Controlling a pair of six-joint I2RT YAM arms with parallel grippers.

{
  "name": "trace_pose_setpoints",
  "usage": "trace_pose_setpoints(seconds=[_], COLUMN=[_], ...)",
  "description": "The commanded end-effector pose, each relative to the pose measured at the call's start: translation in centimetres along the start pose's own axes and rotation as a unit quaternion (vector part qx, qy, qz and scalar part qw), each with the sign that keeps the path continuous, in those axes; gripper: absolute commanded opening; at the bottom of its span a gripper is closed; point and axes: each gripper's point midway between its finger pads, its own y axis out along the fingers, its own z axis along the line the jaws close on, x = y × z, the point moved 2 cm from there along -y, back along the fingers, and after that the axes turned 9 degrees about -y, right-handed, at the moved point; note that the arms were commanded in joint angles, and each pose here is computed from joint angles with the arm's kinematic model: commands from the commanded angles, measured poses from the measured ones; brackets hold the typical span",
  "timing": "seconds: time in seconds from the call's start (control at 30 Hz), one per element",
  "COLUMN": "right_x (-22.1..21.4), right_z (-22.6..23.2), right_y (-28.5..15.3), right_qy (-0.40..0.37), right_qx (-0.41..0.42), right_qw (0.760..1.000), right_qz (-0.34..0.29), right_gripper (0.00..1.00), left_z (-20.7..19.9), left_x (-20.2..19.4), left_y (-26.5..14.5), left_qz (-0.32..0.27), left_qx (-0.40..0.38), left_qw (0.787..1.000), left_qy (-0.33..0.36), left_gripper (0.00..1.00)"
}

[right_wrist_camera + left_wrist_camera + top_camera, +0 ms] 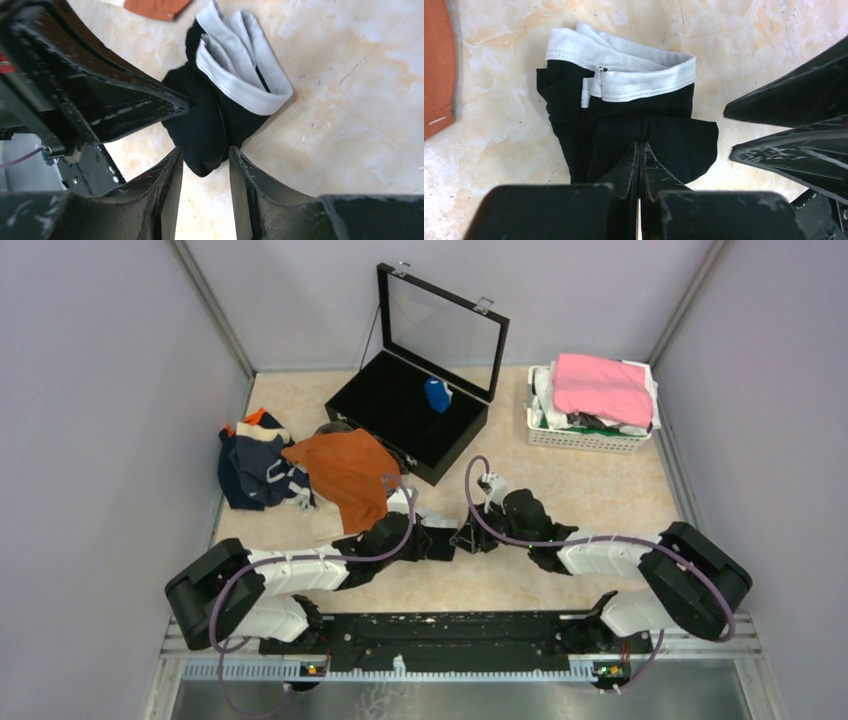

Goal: Roll the underwear
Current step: Roll the underwear to the center of the board.

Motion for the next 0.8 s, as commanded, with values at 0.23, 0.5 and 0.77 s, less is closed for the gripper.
trace_pose_setpoints(seconds=[0.23,0.5,0.77], right_x=[5.5,4.2,2.5], right_z=[0.7,2.5,2.6], right_y=[-3.0,-2.9,-1.9], right_qy=[-0.246,-0.437,-0.613], right_qx=[-0.017,-0.017,-0.007], right_qw=[0.956,0.888,0.780], right_qz=[-0.159,-0.143,-0.123], right_gripper=[0.40,0.42,0.44], left_z=[4.0,5.1,5.5], left_x=[-1.7,-2.8,-3.2], left_y=[0.6,1.0,1.0], left_qz=[0.024,0.047,0.055], left_qx=[0.075,0.095,0.097], left_qw=[0.997,0.994,0.994], left_qy=[-0.003,-0.006,-0.005], left_gripper=[0.00,0.00,0.00])
